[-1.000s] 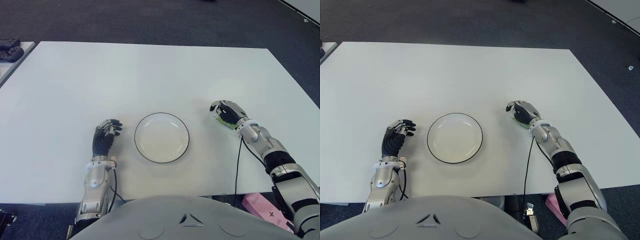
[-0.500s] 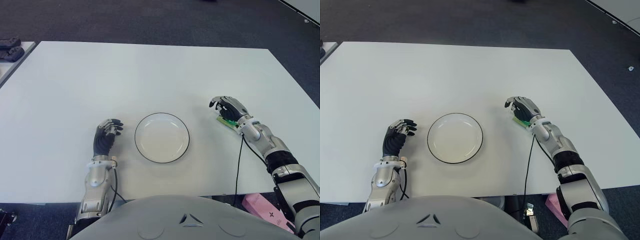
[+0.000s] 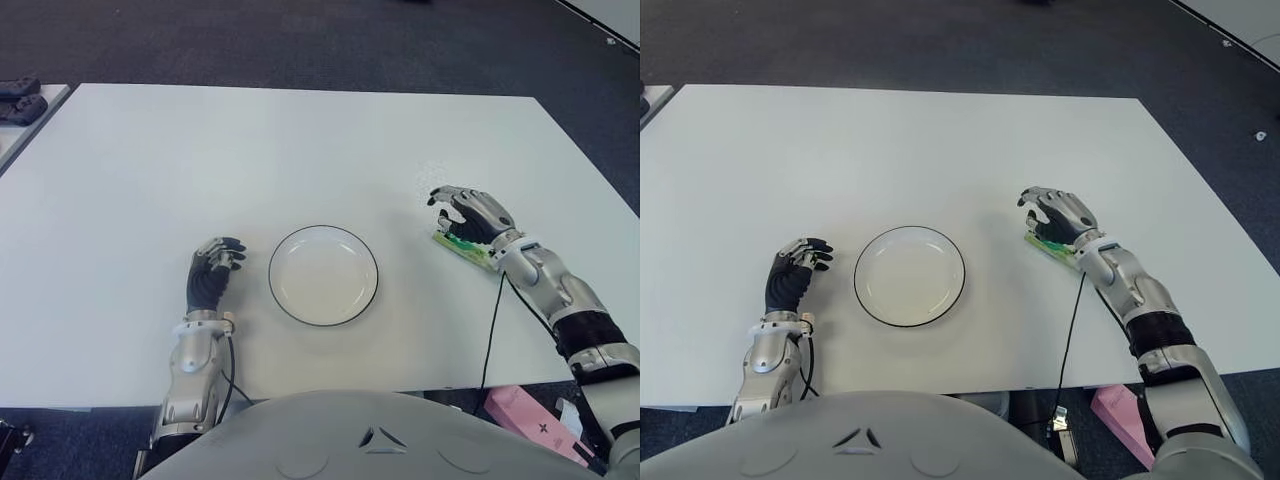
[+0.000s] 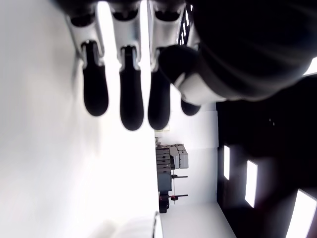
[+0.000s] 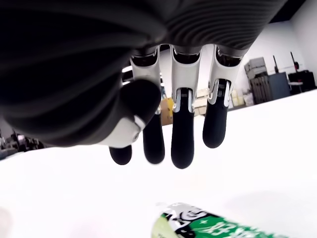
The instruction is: Put the toothpaste on the table into the plate.
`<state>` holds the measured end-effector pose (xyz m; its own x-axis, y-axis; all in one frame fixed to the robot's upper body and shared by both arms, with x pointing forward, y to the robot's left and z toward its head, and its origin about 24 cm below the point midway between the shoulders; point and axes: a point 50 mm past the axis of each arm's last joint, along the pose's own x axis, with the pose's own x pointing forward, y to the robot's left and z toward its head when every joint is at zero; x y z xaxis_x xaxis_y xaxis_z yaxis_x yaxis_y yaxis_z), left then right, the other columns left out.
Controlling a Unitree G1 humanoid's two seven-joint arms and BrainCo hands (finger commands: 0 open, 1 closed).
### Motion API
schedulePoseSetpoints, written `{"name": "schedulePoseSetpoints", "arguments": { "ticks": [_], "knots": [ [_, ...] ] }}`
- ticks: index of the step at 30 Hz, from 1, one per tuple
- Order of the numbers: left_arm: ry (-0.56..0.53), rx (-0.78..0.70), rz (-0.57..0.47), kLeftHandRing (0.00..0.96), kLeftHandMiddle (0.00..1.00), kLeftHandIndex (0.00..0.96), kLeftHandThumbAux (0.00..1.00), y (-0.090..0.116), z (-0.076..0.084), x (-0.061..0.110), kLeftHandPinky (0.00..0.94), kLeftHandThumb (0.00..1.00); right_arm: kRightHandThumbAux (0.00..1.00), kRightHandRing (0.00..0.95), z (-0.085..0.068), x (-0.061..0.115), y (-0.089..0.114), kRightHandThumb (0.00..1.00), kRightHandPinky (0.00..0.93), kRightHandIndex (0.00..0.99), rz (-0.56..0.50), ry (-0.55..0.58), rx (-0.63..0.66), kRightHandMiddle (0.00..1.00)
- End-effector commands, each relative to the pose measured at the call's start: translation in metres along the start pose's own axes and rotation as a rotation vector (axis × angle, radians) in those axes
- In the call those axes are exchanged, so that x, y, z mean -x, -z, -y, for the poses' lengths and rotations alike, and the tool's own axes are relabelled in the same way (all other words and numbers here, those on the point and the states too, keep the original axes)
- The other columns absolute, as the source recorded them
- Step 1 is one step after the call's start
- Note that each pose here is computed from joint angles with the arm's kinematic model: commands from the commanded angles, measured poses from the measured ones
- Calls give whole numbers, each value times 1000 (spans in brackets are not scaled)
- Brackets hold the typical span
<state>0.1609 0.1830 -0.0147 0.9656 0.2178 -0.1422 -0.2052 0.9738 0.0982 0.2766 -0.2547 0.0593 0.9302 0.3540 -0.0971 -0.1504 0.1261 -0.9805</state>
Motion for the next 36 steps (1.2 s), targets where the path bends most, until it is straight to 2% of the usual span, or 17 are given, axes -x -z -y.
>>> {"name": "schedulePoseSetpoints", "arguments": {
  "ticks": [1,7,15,17,25,29,36],
  "knots": [
    [6,-7,-32,503,467,420,678,6,1,1,492,836,447,11,6,7,1,583,28,13,-26,-17,-7,8],
    [11,-4,-31,504,467,421,677,7,1,1,490,836,345,1,12,18,-2,539,2,1,-92,-24,-90,0],
    [10,-13,-28,505,468,418,678,7,1,1,493,835,269,0,23,41,-12,473,0,0,-228,-61,-202,0],
    [12,-15,-28,505,468,418,678,8,1,1,493,835,255,0,21,46,-12,444,0,0,-270,-84,-211,0],
    [17,-16,-33,503,466,421,678,8,1,2,490,836,247,0,11,56,-1,379,0,0,-395,-167,-182,0],
    [16,-16,-40,499,464,425,678,9,2,2,490,837,252,0,13,59,-5,339,0,0,-440,-215,-133,0],
    [17,-20,-43,494,461,434,676,9,2,2,485,838,272,0,7,62,-5,284,0,0,-525,-303,-133,0]
  ]
}}
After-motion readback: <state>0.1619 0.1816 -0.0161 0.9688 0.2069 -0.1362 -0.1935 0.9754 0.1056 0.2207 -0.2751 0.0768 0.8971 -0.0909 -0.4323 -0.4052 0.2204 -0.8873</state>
